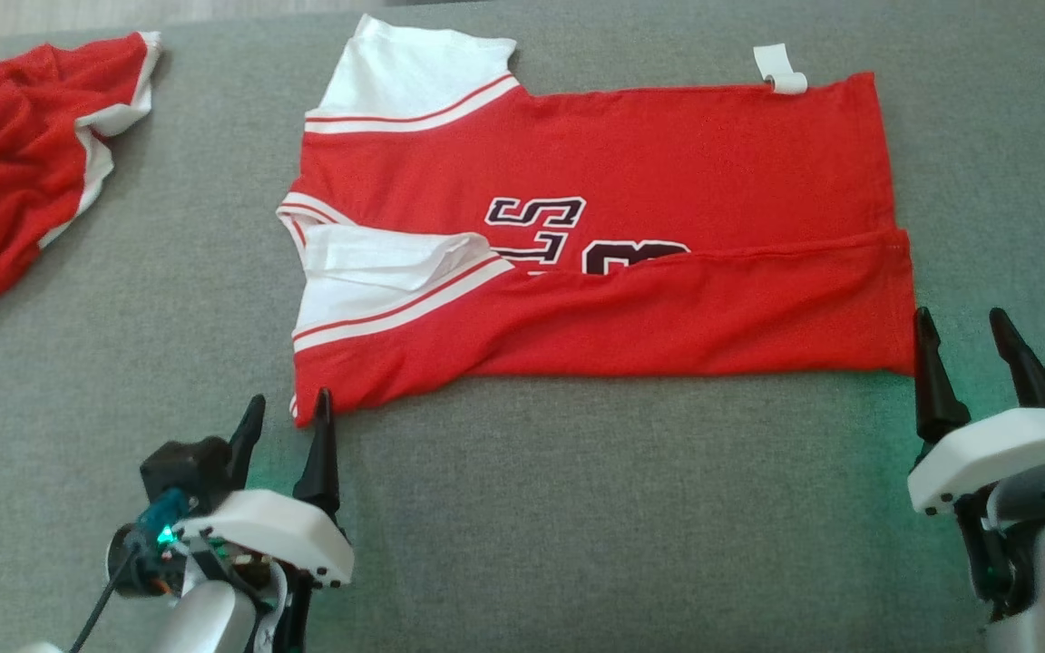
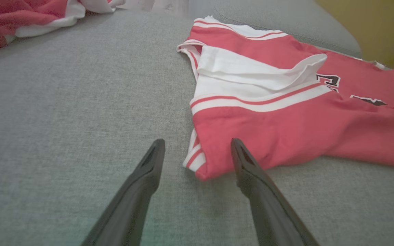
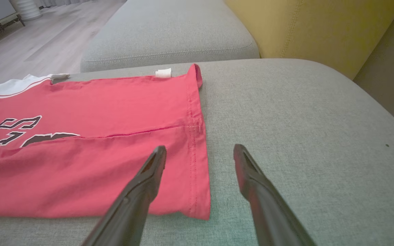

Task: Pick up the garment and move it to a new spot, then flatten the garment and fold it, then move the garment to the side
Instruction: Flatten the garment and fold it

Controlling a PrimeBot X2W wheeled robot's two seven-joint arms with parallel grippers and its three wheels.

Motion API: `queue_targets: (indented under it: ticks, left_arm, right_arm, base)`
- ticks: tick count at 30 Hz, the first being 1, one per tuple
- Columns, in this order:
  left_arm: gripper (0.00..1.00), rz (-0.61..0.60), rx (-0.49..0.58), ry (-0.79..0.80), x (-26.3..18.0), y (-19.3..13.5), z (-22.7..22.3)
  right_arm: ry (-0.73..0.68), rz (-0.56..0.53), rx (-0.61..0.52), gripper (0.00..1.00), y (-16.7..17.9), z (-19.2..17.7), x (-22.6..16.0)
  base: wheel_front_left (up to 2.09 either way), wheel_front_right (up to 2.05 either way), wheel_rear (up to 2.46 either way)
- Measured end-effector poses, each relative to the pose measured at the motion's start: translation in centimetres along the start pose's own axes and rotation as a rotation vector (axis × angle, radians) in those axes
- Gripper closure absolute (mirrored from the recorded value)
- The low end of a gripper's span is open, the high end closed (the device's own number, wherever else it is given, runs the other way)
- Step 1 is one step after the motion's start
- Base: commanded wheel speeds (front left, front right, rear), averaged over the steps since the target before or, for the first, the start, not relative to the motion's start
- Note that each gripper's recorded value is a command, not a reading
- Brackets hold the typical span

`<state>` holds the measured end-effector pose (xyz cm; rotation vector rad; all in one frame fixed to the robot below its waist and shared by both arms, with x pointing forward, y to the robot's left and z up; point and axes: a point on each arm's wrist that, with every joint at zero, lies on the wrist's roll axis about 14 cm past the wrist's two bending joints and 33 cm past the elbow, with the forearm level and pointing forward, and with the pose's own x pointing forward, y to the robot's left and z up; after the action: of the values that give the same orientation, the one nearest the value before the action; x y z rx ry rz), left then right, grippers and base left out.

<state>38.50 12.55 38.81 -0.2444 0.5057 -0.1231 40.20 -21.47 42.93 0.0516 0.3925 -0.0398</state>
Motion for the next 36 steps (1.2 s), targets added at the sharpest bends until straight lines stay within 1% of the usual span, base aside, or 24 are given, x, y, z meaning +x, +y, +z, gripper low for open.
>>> queue_targets:
  ticks: [7,8,9,11,12,17,23,24,25,26,28,33,36]
  left_arm:
    - [0.0,0.0,-0.05,0.112,0.5,0.0,-2.1]
    - [0.03,0.0,-0.053,0.114,0.6,0.0,-2.2]
    - [0.44,-0.004,-0.055,0.117,0.7,-0.1,-2.2]
    - [0.89,-0.017,-0.069,0.117,0.9,-0.5,-2.0]
    - [1.0,-0.021,-0.076,0.114,1.0,-0.7,-1.9]
    - [1.0,-0.025,-0.08,0.088,1.0,-0.9,-1.4]
    - [1.0,-0.018,-0.077,0.014,0.7,-0.7,0.3]
    - [1.0,-0.021,-0.077,0.001,0.6,-0.7,0.7]
    - [1.0,-0.023,-0.078,-0.013,0.6,-0.7,1.1]
    - [1.0,-0.026,-0.079,-0.029,0.5,-0.8,1.5]
    - [1.0,-0.032,-0.071,-0.055,0.2,-1.0,2.3]
    - [1.0,-0.055,-0.056,-0.143,-0.8,-1.6,5.1]
    - [1.0,-0.075,-0.033,-0.195,-1.9,-2.1,7.0]
  right_arm:
    - [0.05,-0.005,0.003,0.0,-0.2,-1.3,0.1]
    - [0.056,-0.005,0.003,0.0,-0.2,-1.5,0.1]
    - [0.063,-0.006,0.005,0.0,-0.2,-1.8,0.1]
    - [0.089,-0.004,0.019,0.0,-0.2,-2.4,0.2]
    - [0.099,-0.002,0.024,0.0,-0.1,-2.8,0.2]
    - [0.173,0.003,0.037,0.0,0.1,-4.8,0.7]
    - [0.224,0.026,0.11,0.0,1.0,-5.9,2.1]
    - [0.236,0.028,0.138,0.05,1.2,-6.2,2.3]
    - [0.243,0.033,0.157,0.38,1.3,-6.4,2.4]
    - [0.246,0.035,0.163,0.62,1.4,-6.4,2.6]
    - [0.244,0.041,0.171,1.0,1.7,-6.2,2.9]
    - [0.202,0.042,0.189,1.0,1.7,-5.0,2.9]
    - [0.137,0.04,0.187,1.0,1.4,-2.9,2.8]
  base:
    - [0.0,0.0,0.0]
    - [0.0,0.0,0.0]
    - [0.0,0.0,0.0]
    - [0.0,0.0,0.0]
    - [0.0,0.0,0.0]
    - [0.0,0.0,0.0]
    - [0.0,0.0,0.0]
    - [0.0,0.0,0.0]
    - [0.0,0.0,0.0]
    - [0.0,0.0,0.0]
    - [0.0,0.0,0.0]
    - [0.0,0.0,0.0]
    - [0.0,0.0,0.0]
